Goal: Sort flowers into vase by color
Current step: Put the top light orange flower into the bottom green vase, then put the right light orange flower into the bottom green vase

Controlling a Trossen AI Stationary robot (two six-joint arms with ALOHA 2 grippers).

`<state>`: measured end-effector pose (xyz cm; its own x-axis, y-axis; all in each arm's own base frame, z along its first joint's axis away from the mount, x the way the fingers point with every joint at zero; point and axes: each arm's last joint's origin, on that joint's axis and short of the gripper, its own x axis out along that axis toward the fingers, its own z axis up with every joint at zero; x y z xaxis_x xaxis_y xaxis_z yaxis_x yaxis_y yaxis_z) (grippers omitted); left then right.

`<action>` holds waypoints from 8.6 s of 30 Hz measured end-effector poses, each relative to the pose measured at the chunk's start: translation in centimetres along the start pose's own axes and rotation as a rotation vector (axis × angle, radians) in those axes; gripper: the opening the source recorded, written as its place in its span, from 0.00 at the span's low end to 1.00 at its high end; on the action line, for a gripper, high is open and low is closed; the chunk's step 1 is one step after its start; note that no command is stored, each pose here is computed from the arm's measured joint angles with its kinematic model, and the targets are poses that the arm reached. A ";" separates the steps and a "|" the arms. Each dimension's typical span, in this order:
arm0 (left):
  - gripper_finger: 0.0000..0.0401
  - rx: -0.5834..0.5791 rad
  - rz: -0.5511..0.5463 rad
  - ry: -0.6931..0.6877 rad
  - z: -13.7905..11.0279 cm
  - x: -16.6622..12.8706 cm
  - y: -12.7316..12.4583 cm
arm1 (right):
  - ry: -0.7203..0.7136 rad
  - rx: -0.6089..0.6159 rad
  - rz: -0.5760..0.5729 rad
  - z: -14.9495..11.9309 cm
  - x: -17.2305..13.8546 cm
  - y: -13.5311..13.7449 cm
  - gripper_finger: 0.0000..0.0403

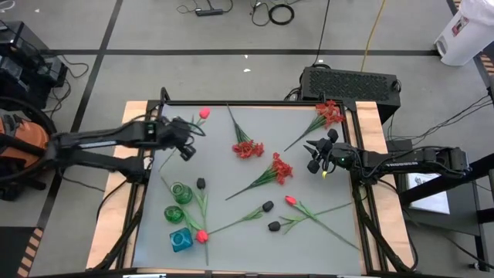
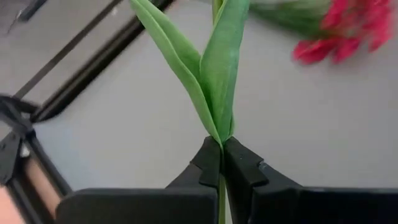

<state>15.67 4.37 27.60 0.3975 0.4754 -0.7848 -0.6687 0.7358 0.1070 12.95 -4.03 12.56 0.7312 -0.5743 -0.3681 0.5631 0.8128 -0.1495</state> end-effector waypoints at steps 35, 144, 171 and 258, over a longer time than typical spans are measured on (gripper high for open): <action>0.03 0.304 -0.941 -0.696 -8.9 -13.1 7.4 | 0.000 0.000 0.000 0.0 0.0 0.0 0.21; 0.31 0.289 -1.377 -0.486 -10.9 -3.4 -0.4 | 0.000 0.000 0.000 0.0 0.0 0.0 0.21; 0.36 0.140 -1.526 -0.077 -11.6 -4.0 0.1 | 0.000 0.000 0.000 0.0 0.0 0.0 0.21; 0.36 -0.206 -0.481 -0.544 -10.1 -2.9 2.9 | 0.000 0.000 0.000 0.0 0.0 0.0 0.21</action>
<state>6.27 0.26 24.03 0.8938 0.3350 -0.2982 -0.4257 0.8428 -0.3294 12.95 -4.03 12.56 0.7311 -0.5743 -0.3682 0.5631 0.8127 -0.1496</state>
